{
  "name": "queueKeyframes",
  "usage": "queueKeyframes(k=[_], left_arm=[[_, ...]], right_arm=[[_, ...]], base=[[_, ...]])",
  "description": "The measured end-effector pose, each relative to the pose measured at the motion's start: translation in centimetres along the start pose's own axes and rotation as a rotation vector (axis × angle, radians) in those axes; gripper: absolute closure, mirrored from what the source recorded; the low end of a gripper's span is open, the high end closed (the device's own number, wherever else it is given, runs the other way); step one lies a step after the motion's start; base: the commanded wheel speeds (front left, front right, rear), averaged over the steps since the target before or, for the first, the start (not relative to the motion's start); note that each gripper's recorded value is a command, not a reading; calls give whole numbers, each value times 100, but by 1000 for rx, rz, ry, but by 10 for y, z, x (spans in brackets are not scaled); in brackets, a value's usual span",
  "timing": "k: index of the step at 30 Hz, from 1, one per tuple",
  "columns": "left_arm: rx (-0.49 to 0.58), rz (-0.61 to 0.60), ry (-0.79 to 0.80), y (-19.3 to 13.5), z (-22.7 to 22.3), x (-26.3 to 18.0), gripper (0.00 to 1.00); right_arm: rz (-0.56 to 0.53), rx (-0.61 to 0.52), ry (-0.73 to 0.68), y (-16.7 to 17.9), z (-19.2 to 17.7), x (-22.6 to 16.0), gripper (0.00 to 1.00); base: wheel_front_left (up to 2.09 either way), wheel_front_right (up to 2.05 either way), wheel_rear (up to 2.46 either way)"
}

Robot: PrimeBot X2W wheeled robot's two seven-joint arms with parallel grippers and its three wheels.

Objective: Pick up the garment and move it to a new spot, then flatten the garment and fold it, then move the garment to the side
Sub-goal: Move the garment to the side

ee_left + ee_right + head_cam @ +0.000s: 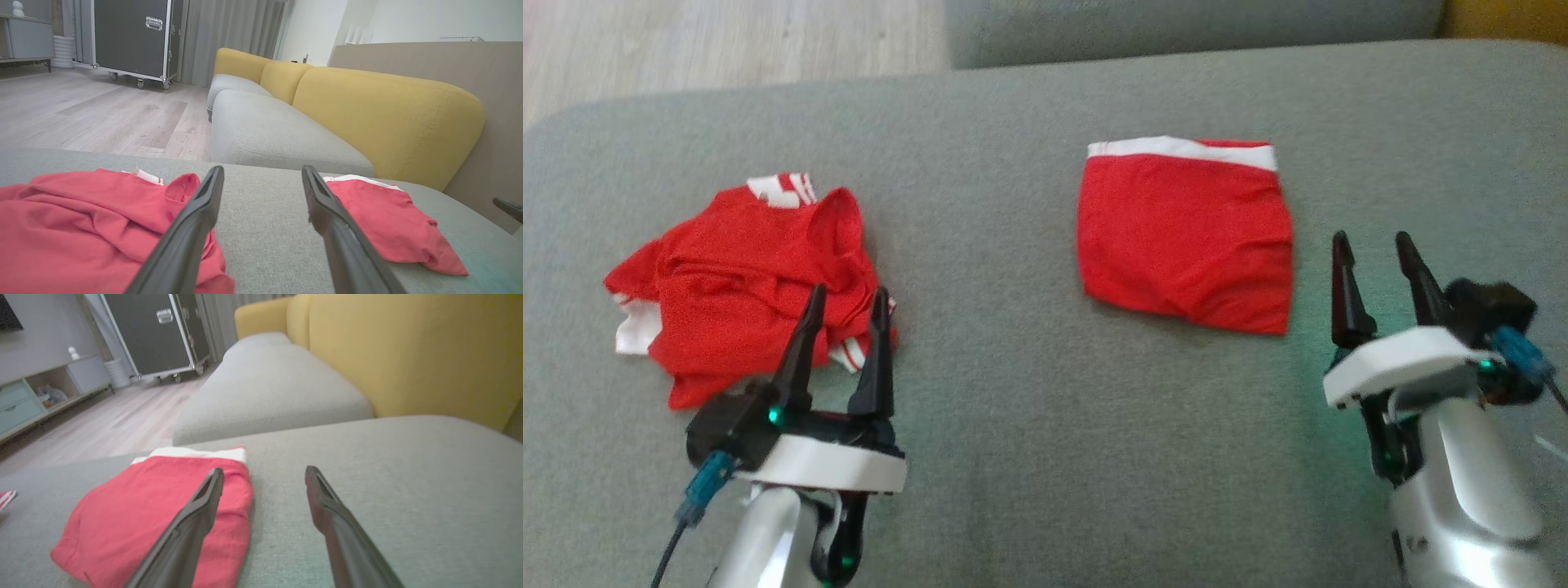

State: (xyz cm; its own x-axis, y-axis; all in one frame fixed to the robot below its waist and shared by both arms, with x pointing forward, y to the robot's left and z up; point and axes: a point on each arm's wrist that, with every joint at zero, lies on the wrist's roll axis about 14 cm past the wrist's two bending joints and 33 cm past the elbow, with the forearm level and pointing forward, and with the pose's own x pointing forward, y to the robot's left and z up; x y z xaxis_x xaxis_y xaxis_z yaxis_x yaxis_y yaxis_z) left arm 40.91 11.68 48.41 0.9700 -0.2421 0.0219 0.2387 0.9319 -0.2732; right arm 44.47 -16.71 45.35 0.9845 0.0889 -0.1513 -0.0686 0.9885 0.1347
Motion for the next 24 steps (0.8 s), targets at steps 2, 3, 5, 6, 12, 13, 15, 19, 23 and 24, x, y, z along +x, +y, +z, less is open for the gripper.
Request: queueKeyframes(k=[2,3,5,6,12,13,15,19,23,24], left_arm=[[3,-1,8,1,-3,2,0],[2,1,11,3,-4,3,0],[-2,8,15,6,-5,5,0],[0,9,16,7,-5,6,0],[8,46,24,23,-6,6,0],[8,46,24,23,-6,6,0],[12,59,32,28,-8,3,0],[20,71,36,32,-8,0,0],[19,69,26,32,-5,1,0],[19,67,22,31,-4,2,0]], right_arm=[[12,19,60,6,-14,12,0],[16,32,92,8,-22,17,0],[17,72,158,12,-38,27,0],[12,109,192,13,-46,32,0],[34,197,304,37,-78,55,0],[34,197,304,37,-78,55,0],[48,191,311,43,-80,63,0],[73,124,308,49,-78,70,100],[81,31,301,43,-77,67,100],[84,5,293,41,-74,66,100]], base=[[0,0,0],[0,0,0],[0,0,0],[0,0,0],[0,0,0],[0,0,0],[0,0,0],[0,0,0],[0,0,0],[0,0,0]])
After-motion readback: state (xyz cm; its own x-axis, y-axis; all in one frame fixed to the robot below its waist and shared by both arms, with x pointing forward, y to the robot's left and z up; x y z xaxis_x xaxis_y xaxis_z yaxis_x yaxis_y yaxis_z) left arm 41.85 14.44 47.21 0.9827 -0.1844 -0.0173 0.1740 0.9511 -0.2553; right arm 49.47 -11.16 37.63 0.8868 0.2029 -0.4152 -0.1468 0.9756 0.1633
